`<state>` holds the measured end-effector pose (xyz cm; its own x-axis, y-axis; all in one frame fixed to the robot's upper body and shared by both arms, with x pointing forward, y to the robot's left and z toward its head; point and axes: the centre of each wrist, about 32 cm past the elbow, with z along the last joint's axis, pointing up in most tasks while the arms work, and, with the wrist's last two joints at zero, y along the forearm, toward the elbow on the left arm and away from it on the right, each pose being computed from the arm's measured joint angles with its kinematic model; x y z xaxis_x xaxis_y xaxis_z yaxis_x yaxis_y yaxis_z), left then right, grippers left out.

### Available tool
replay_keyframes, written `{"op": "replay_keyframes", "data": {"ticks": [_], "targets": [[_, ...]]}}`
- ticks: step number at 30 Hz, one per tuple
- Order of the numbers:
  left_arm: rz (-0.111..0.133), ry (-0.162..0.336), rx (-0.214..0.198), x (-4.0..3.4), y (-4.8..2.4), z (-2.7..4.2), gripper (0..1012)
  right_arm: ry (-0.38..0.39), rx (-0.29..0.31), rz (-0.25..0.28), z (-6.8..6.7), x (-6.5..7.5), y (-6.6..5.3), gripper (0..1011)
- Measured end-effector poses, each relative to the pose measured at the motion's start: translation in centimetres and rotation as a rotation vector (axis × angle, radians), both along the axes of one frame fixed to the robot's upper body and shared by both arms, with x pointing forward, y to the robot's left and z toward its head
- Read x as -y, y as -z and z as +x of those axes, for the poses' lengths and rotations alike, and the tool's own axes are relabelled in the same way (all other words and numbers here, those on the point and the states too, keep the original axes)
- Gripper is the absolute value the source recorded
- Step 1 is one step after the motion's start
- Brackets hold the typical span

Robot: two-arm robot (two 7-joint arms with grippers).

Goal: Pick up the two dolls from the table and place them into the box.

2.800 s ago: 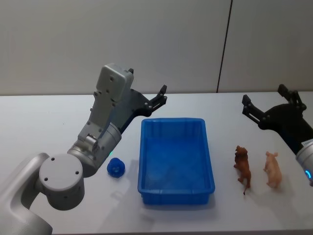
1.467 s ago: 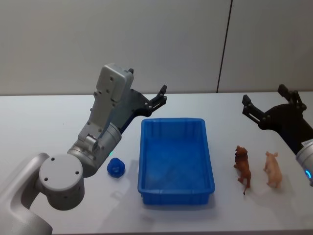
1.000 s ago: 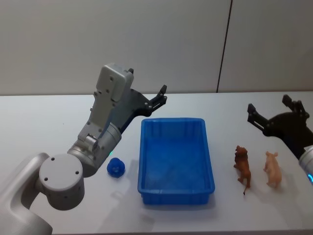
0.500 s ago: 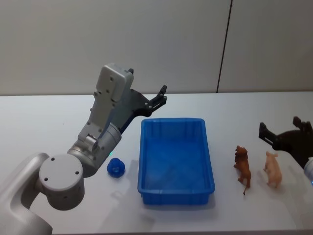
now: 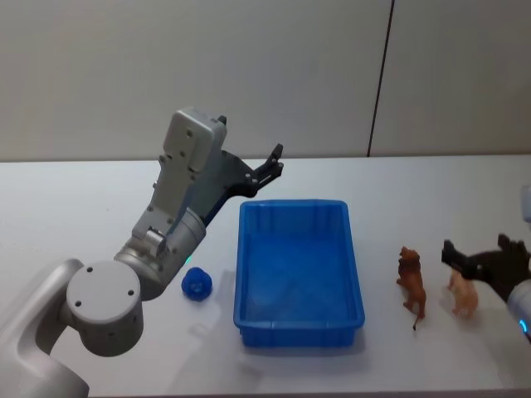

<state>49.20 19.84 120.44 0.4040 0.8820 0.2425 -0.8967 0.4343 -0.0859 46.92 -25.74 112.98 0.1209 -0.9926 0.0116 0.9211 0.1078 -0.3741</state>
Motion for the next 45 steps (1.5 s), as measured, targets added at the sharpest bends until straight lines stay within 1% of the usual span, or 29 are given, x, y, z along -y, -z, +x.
{"op": "replay_keyframes", "data": {"ticks": [9,10,12,16,19,20,24,25,27,28,29,30,31,32,34,35,36,38,41,45], "targets": [[0.000,0.000,0.000,0.00,0.00,0.00,1001,0.024,-0.090,-0.001,0.6,-0.7,1.7,1001],[0.000,0.000,0.000,0.00,0.00,0.00,1001,0.024,-0.090,-0.001,0.6,-0.7,1.7,1001],[0.000,0.000,0.000,0.00,0.00,0.00,1001,0.028,-0.113,0.000,0.8,-0.9,2.2,1001],[0.000,0.000,0.000,0.00,0.00,0.00,1001,0.031,-0.135,-0.001,1.0,-1.2,2.6,1001],[0.000,0.000,0.000,0.00,0.00,0.00,1001,0.036,-0.160,0.000,1.1,-1.5,3.0,976],[0.000,0.000,0.000,0.00,0.00,0.00,1001,0.037,-0.165,-0.001,1.2,-1.5,3.0,942],[0.000,0.000,0.000,0.00,0.00,0.00,1001,0.046,-0.190,-0.001,1.3,-1.7,3.3,864],[0.000,0.000,0.000,0.00,0.00,0.00,1001,0.049,-0.204,-0.001,1.4,-1.8,3.5,812],[0.000,0.000,0.000,0.00,0.00,0.00,1001,0.053,-0.212,-0.001,1.5,-1.9,3.6,782],[0.000,0.000,0.000,0.00,0.00,0.00,1001,0.056,-0.221,0.000,1.5,-2.0,3.7,719],[0.000,0.000,0.000,0.00,0.00,0.00,1001,0.056,-0.221,0.000,1.5,-2.0,3.7,719],[0.000,0.000,0.000,0.00,0.00,0.00,1001,0.058,-0.228,0.001,1.6,-2.0,3.7,659],[0.000,0.000,0.000,0.00,0.00,0.00,1001,0.059,-0.231,0.001,1.6,-2.0,3.8,645],[0.000,0.000,0.000,0.00,0.00,0.00,1001,0.059,-0.233,0.002,1.6,-2.1,3.8,599],[0.000,0.000,0.000,0.00,0.00,0.00,1001,0.059,-0.233,0.003,1.6,-2.1,3.8,560],[0.000,0.000,0.000,0.00,0.00,0.00,1001,0.058,-0.231,0.003,1.6,-2.2,3.8,503],[0.000,0.000,0.000,0.00,0.00,0.00,1001,0.058,-0.231,0.003,1.6,-2.2,3.8,503],[0.000,0.000,0.000,0.00,0.00,0.00,1001,0.055,-0.218,0.003,1.6,-2.2,3.7,404],[0.000,0.000,0.000,0.00,0.00,0.00,1001,0.047,-0.194,0.003,1.6,-2.4,3.5,372],[0.000,0.000,0.000,0.00,0.00,0.00,1001,0.032,-0.157,0.003,1.4,-2.5,3.1,372]]}}
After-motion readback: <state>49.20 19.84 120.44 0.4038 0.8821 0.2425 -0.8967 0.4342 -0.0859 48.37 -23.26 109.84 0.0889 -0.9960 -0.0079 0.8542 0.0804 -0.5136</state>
